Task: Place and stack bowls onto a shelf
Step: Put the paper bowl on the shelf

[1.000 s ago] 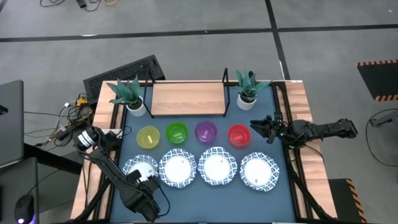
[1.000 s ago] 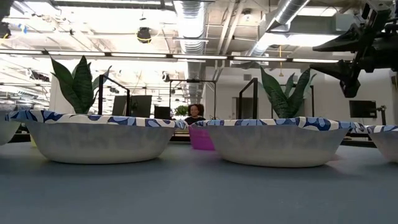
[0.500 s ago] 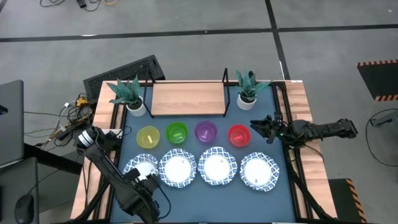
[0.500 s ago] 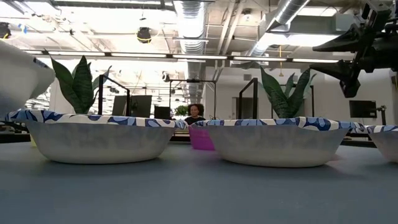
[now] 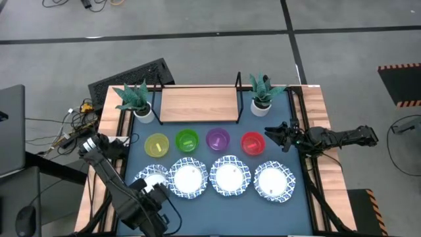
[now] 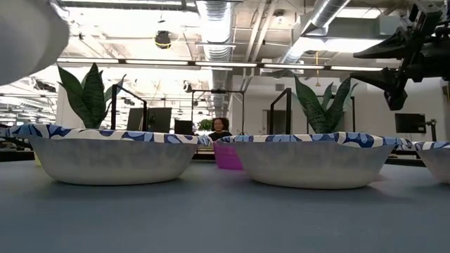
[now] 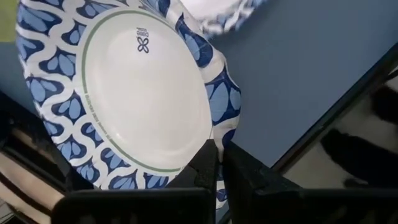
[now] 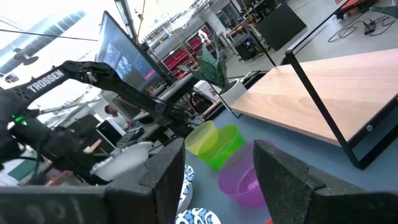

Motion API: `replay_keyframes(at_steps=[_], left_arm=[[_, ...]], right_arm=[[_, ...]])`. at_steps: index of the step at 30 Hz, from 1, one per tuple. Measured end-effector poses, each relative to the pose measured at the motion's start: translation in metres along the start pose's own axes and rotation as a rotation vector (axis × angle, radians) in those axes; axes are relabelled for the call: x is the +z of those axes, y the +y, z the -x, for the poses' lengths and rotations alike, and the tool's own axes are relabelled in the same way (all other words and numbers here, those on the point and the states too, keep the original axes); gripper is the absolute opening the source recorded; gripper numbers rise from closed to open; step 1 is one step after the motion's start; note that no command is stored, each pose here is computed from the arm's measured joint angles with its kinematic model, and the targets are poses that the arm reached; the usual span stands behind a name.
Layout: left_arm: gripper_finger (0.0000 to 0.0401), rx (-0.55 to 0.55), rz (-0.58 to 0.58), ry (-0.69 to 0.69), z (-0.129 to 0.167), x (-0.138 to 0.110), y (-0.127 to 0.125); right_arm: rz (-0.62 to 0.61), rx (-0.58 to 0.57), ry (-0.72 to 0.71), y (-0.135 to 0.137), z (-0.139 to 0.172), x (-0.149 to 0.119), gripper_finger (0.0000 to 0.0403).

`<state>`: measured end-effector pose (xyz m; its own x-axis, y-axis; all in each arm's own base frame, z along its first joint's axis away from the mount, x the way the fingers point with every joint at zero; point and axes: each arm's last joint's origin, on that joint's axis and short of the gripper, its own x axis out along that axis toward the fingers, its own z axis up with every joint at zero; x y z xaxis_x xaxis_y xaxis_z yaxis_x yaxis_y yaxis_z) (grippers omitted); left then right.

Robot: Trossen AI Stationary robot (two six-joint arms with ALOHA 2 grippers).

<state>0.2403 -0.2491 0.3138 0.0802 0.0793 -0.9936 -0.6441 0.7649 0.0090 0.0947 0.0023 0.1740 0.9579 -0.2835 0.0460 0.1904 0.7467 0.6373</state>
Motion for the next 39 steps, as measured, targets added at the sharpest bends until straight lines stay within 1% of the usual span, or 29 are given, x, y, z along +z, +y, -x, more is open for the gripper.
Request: replay_keyframes(at_steps=[2,5,9,14,17,20,24,27,32,34,37,39], left_arm=[[0.0000,-0.022,0.020,-0.045,0.010,0.008,0.001],[0.0000,-0.044,0.044,-0.148,0.019,0.027,0.002],[0.0000,-0.035,0.032,-0.258,0.025,0.060,0.007],[0.0000,0.066,-0.069,-0.354,0.022,0.109,0.023],[0.0000,0.146,-0.170,-0.368,0.018,0.141,0.038],[0.0000,0.251,-0.245,-0.400,0.016,0.171,0.056],[0.0000,0.382,-0.327,-0.389,0.012,0.209,0.085],[0.0000,0.443,-0.380,-0.356,0.007,0.237,0.109],[0.0000,0.496,-0.441,-0.338,-0.004,0.283,0.150],[0.0000,0.499,-0.454,-0.329,-0.011,0.298,0.167],[0.0000,0.491,-0.486,-0.281,-0.026,0.313,0.190],[0.0000,0.500,-0.508,-0.238,-0.037,0.318,0.203]], right_arm=[[0.000,0.000,0.000,0.000,0.000,0.000,0.0215],[0.000,0.000,0.001,0.000,0.000,0.000,0.0215],[0.003,-0.005,0.006,-0.001,0.000,-0.001,0.0215],[0.008,-0.010,0.013,-0.001,0.000,-0.002,0.0215],[0.008,-0.010,0.013,-0.001,0.000,-0.002,0.0215],[0.008,-0.010,0.012,-0.001,0.000,-0.001,0.0215],[0.008,-0.010,0.013,-0.001,0.000,-0.002,0.0215],[0.008,-0.010,0.013,-0.001,0.000,-0.001,0.0215],[0.004,-0.010,0.011,-0.001,0.000,-0.001,0.0215],[0.004,-0.010,0.011,-0.001,0.000,-0.001,0.0215],[0.004,-0.011,0.011,-0.001,0.000,-0.001,0.0215],[0.004,-0.011,0.010,-0.001,0.000,-0.001,0.0215]])
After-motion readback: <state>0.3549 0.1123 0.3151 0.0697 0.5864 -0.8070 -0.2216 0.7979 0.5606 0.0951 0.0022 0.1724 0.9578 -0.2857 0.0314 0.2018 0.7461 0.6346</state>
